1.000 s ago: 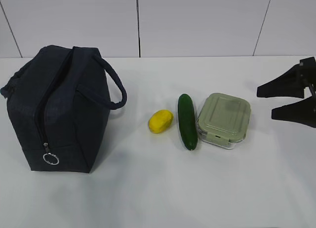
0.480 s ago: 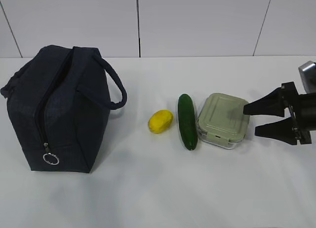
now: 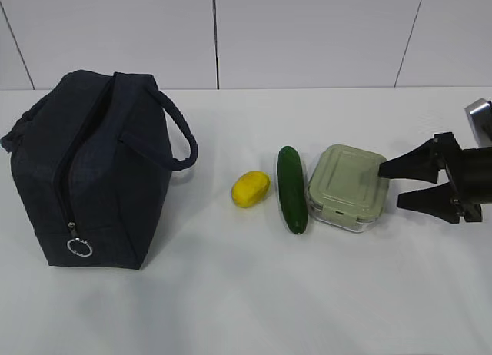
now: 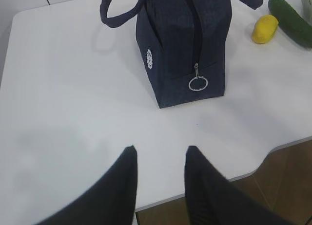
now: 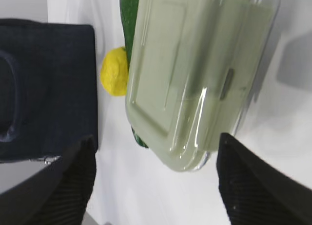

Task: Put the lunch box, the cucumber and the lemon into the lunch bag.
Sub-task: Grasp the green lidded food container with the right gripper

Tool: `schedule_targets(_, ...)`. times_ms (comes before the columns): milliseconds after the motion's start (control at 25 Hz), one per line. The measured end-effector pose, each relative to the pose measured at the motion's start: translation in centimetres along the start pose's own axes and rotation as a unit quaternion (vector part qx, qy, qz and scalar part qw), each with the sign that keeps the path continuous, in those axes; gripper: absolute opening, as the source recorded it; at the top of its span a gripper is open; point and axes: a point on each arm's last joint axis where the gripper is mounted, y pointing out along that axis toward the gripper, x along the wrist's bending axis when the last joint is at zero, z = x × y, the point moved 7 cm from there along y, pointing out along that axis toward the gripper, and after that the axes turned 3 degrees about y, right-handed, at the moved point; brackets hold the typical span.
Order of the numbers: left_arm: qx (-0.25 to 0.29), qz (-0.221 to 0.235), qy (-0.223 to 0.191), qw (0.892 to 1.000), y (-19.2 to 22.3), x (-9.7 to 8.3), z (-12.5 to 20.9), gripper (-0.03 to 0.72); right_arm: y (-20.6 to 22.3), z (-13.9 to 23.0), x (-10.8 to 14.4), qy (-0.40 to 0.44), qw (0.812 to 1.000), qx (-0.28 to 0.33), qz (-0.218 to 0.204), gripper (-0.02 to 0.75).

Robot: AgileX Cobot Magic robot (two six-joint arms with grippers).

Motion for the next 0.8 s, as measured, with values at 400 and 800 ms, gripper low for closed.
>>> schedule_targets(400,0.0,0.0,0.0,1.0,0.0,0.0,0.0,0.239,0.4,-0.4,-0.9,0.011,1.0,-0.011,0.005,0.573)
schedule_targets(800,0.0,0.0,0.0,1.0,0.0,0.0,0.0,0.239,1.2,-0.5,-2.1,0.015,1.0,-0.013,0.002,0.573)
